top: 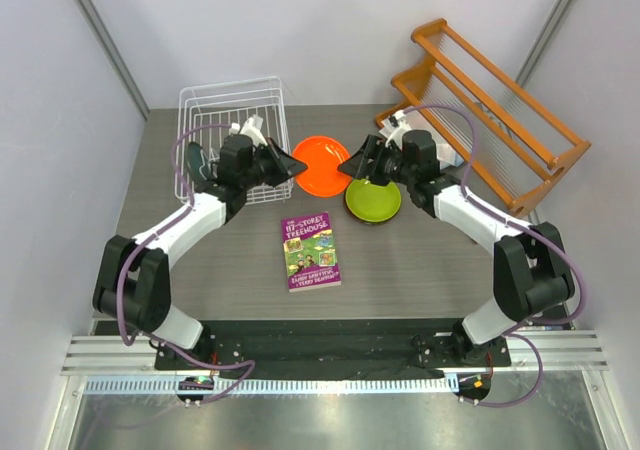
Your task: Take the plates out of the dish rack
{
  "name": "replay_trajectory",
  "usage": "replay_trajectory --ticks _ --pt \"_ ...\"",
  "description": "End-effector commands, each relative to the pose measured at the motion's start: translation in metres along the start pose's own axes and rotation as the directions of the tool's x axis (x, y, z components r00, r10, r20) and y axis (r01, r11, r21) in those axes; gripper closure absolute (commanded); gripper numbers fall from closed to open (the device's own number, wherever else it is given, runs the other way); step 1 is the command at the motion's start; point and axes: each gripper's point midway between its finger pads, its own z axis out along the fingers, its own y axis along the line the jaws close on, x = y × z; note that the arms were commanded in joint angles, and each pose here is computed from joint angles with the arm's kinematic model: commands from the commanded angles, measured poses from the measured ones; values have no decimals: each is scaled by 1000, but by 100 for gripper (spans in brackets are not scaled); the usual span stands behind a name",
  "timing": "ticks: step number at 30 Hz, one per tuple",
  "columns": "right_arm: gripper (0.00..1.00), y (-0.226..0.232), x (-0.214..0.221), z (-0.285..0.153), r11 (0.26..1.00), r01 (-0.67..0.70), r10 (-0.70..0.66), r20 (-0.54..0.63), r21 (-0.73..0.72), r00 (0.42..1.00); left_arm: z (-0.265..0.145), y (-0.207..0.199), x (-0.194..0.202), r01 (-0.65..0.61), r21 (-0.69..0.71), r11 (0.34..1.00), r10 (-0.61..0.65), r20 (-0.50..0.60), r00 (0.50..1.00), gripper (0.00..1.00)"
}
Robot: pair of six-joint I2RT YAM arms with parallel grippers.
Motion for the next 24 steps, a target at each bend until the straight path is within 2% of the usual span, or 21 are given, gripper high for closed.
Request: replay_trajectory --ticks 1,4,5,7,8,9,10,11,12,14,16,19,21,22,24 --pt "32 19 -4 5 994 3 -1 20 -108 1000 3 -40 -7 -30 146 989 27 22 999 100" --pt "33 23 1 9 989 -10 9 -1 -146 1000 5 -46 -5 -37 170 985 35 16 999 100" --pt "41 24 1 9 988 -16 15 -4 -156 1000 5 -49 -3 -40 188 981 39 4 999 100" --pt "62 21 1 8 990 -14 15 9 -143 1000 5 -52 -1 -51 198 979 52 -1 999 100" --pt "76 20 0 8 990 -12 15 17 -138 1000 5 -52 -2 -54 193 980 54 5 999 100" --pt "85 17 -4 4 994 3 2 36 -113 999 5 -49 -2 -58 182 982 58 6 998 100" --pt "96 13 -7 2 997 14 -9 55 -75 998 5 -47 -4 -86 169 982 84 16 996 96" --pt "97 7 -10 -2 999 23 -21 71 -32 997 3 -40 -5 -94 126 988 92 20 996 73" --pt "99 -2 -9 -10 998 48 -50 67 28 996 1 -37 -7 -111 104 988 108 35 994 25" --pt "99 -24 -21 -20 989 52 -68 114 141 991 -8 -24 -12 -156 15 988 155 53 986 1" --pt "99 -43 -21 -31 977 41 -65 108 210 992 -14 -5 -28 -192 -115 975 205 118 972 1" --pt "99 -80 -23 -48 945 13 -49 103 326 993 -37 25 -55 -248 -352 903 321 164 933 1" --pt "99 -102 -21 -59 915 0 -38 86 403 996 -55 38 -68 -277 -466 840 391 166 905 0" --pt "99 -111 -19 -61 903 4 -39 73 429 997 -67 51 -82 -263 -561 785 433 192 881 1" --pt "99 -125 -15 -66 887 -10 -19 57 461 998 -84 63 -94 -266 -656 707 492 185 851 0"
